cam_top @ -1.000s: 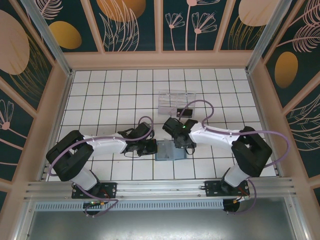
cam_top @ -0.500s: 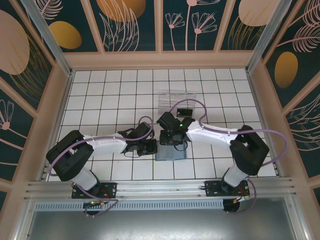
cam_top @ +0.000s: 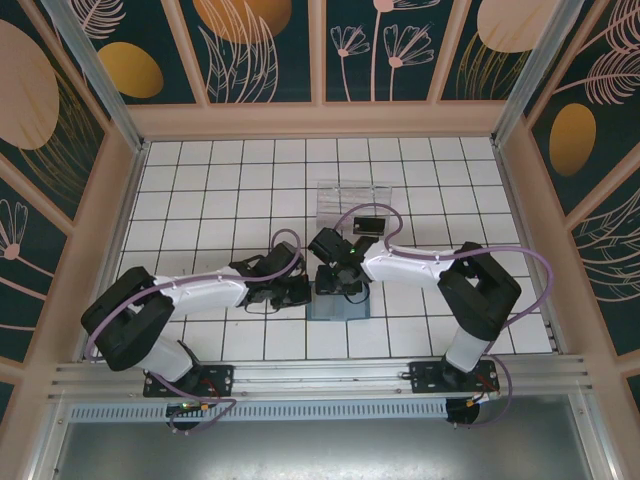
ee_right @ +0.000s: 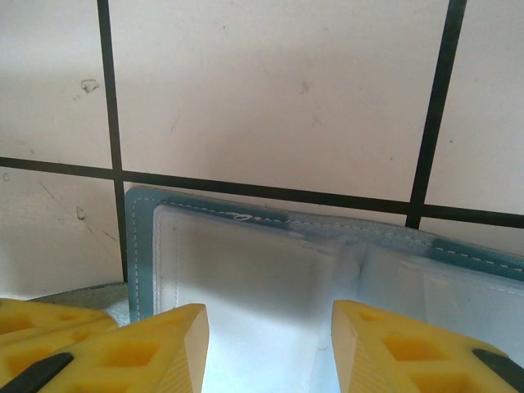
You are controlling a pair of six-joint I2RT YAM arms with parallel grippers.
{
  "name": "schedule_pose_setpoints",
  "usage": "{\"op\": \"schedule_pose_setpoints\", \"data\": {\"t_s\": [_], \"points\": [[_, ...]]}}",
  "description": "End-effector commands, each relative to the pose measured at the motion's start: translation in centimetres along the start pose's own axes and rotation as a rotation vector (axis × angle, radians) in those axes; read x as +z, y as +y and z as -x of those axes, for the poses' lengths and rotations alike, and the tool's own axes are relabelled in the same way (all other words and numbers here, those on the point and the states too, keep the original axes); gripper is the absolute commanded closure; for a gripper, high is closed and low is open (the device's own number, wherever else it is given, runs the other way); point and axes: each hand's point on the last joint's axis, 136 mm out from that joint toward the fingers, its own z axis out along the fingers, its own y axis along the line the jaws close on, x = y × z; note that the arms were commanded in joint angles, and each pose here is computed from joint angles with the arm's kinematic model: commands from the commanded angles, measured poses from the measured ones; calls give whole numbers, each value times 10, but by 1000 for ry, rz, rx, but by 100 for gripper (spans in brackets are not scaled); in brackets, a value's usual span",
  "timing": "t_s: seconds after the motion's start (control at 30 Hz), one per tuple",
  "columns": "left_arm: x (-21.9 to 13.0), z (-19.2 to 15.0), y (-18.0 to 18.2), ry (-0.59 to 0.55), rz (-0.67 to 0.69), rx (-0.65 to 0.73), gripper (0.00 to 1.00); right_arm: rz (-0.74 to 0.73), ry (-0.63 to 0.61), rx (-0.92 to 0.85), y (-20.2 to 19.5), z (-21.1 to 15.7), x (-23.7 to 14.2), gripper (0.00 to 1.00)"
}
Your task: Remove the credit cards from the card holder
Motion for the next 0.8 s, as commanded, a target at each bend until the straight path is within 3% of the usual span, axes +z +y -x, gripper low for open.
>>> {"op": "schedule_pose_setpoints", "data": {"t_s": [0.0, 0.77], "points": [[-8, 6, 0, -31, 10, -26, 93, -14, -6, -6, 6, 0, -10, 54], [16, -18, 40, 10, 4, -119, 94, -164, 113, -104, 2, -26, 28, 39]]}}
